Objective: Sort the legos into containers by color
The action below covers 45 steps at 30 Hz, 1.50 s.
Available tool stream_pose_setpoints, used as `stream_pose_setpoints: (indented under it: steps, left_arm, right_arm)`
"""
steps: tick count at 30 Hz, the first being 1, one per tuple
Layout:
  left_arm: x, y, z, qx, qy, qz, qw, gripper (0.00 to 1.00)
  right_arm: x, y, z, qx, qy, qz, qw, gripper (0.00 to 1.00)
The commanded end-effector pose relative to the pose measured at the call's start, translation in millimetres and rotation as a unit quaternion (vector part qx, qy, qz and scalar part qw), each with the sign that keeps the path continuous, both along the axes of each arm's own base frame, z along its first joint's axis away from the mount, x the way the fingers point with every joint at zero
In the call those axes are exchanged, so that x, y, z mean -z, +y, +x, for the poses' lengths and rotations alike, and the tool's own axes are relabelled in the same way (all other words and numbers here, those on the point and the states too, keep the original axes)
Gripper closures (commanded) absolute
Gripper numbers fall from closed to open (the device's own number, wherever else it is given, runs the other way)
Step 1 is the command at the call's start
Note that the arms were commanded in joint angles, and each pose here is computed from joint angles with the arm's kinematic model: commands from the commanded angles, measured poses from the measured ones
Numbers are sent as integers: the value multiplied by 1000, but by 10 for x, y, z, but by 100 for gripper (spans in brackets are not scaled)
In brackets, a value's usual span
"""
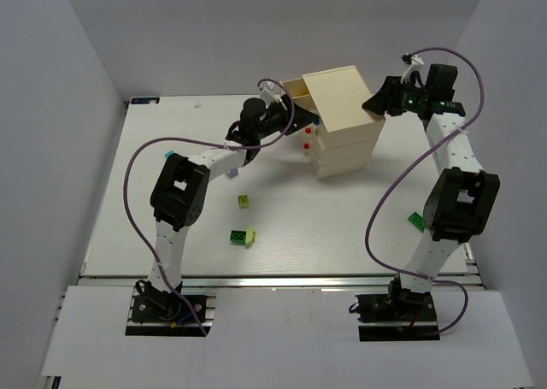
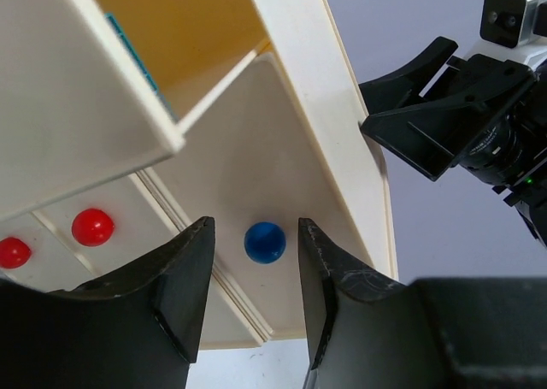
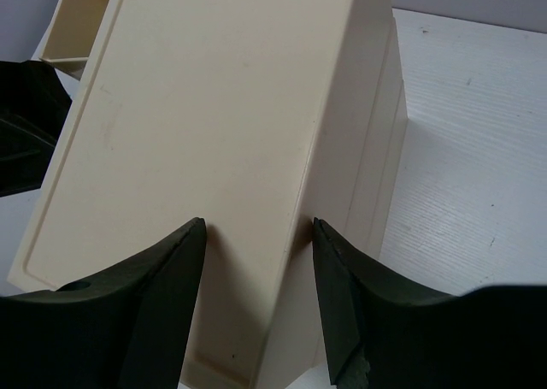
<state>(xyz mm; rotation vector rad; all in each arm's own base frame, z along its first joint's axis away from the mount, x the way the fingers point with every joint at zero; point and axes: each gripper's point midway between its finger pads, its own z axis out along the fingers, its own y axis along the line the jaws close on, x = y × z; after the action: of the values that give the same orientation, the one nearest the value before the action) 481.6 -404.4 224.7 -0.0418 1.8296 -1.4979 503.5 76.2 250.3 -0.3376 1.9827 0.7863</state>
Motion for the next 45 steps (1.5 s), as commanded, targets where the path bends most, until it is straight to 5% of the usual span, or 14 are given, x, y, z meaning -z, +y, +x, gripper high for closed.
stream_pose_setpoints:
  steps: [1, 21, 27, 39, 45]
  left_arm:
    - [-62, -121, -125, 18, -4, -20, 1000, 48]
    - [-56, -131, -172, 27, 4, -51, 998, 53]
    - [-23, -143, -191, 33, 10, -56, 998, 61]
    - [-58, -122, -250, 38, 12, -55, 998, 97]
    - [-77, 16, -246, 29, 7, -44, 999, 100]
  right_arm:
    - [201, 19, -66, -3, 27, -5, 1000, 43]
    - [326, 26, -120, -2, 42, -5, 999, 49]
    - [351, 20, -122, -2, 45, -4, 999, 50]
    - [457, -34, -103, 17, 59, -16, 998, 56]
    - [584, -137, -49, 41, 75, -32, 996, 60]
